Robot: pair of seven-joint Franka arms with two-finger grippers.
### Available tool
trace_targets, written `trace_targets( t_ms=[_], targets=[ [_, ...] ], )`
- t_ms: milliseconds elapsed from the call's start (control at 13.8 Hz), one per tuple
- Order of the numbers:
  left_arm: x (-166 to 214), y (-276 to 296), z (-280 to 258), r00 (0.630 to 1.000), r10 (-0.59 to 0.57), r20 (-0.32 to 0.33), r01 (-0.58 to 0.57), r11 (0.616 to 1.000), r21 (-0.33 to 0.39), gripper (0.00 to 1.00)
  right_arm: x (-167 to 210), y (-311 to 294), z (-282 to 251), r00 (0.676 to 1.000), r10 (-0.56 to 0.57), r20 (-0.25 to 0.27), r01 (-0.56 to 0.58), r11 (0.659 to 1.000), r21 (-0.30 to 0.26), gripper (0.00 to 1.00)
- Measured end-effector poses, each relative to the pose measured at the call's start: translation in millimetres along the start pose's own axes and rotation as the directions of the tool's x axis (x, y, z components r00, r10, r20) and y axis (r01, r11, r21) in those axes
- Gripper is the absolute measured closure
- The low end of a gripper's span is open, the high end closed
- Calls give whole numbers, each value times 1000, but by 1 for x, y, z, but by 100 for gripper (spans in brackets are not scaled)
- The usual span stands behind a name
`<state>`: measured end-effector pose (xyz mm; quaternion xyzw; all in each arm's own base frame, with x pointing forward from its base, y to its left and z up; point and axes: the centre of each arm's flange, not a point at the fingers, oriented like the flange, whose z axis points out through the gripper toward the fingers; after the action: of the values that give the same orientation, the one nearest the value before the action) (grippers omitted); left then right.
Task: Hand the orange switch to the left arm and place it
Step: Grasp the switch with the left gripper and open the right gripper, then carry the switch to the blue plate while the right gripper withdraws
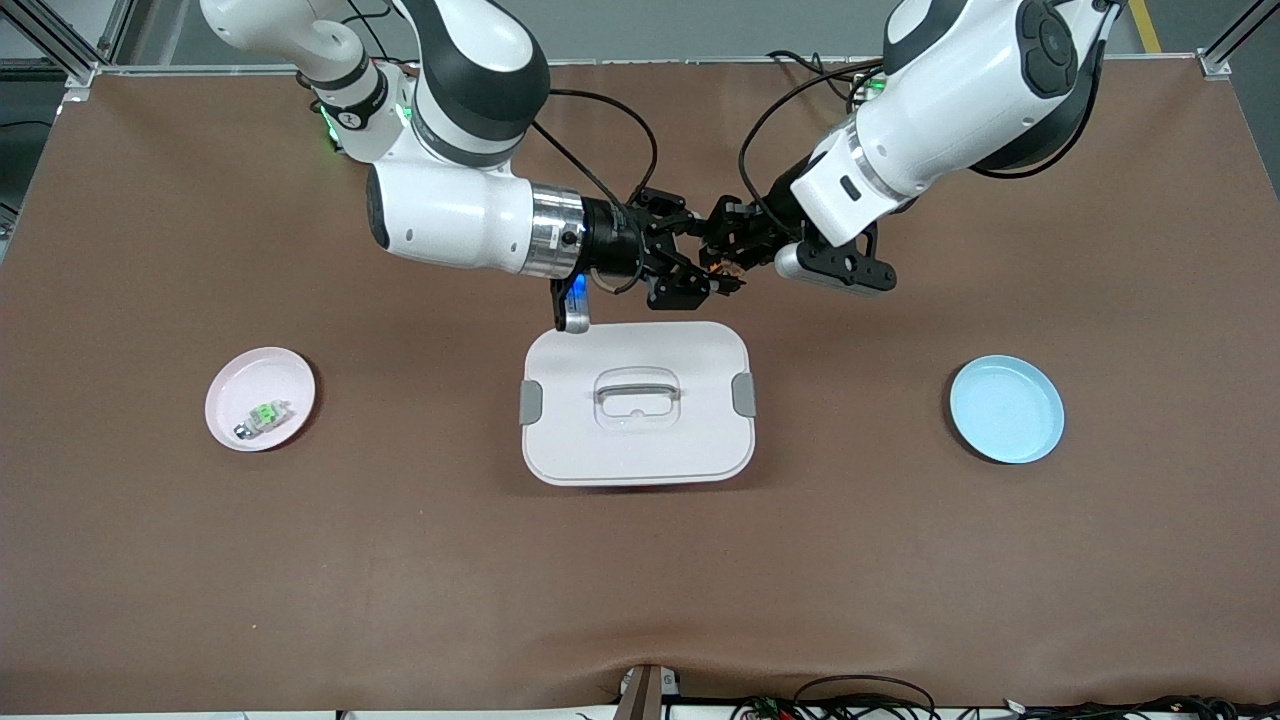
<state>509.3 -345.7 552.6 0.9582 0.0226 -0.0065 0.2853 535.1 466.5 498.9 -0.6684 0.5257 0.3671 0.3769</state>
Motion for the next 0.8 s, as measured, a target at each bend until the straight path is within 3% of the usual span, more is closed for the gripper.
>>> trace_targets(
  t_ms=[435,652,797],
  targets=[
    [0,0,0,1000,1,1,-1,1000,1,58,0,0,1,1000,16,1,-16,1000,0,27],
    [7,-11,-3,1000,4,-13,-3,999,40,58,1,-2,-2,999,41,-1,-41,999,10,2],
    [12,-18,-6,1000,2,-26,-1,998,57,58,2,-3,-4,999,46,-2,-46,999,13,0]
  ],
)
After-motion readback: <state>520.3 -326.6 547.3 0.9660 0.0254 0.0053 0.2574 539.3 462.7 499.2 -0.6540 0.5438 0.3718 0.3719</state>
